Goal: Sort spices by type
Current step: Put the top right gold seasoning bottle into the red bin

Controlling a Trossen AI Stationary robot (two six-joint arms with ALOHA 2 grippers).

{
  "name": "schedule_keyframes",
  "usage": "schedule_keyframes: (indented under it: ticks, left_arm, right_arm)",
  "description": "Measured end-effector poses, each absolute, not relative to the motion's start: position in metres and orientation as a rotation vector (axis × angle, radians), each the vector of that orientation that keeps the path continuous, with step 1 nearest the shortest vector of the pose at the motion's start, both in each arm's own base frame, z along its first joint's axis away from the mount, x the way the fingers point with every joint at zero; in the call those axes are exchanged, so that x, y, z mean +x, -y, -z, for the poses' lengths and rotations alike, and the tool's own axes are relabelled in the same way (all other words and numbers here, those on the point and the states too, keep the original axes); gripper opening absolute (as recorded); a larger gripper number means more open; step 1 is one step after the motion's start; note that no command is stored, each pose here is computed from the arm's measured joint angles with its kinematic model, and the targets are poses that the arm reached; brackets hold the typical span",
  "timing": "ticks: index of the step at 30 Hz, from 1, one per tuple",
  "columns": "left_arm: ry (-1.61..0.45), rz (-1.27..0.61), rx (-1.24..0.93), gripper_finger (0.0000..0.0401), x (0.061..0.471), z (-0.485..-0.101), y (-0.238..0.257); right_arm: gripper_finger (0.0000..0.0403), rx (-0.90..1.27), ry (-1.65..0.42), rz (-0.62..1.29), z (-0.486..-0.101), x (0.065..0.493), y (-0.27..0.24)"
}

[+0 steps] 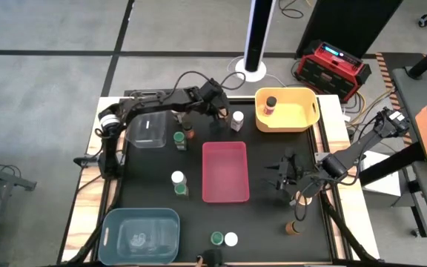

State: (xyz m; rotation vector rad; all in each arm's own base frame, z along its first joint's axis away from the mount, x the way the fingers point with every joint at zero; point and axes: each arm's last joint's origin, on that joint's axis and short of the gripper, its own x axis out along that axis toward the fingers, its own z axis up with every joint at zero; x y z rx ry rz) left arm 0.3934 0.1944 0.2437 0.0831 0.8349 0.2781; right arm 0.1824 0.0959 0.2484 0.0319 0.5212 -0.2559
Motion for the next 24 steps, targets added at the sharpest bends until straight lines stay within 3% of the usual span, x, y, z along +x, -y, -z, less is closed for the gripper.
schedule_keyframes:
  ticks: [6,24]
  left_arm:
    - [-0.812,-0.285,0.088,0.0359,0.391,-0.251,-0.205]
    - [-0.862,-0.257,0.023,0.0359,0.39,-0.225,-0.213]
  right_arm:
    - [0.0199,0.029,-0.522,0.256,-0.248,0.182,-0.096]
    - [0.0199,0.022,-0.528,0.258,-0.247,0.182,-0.095]
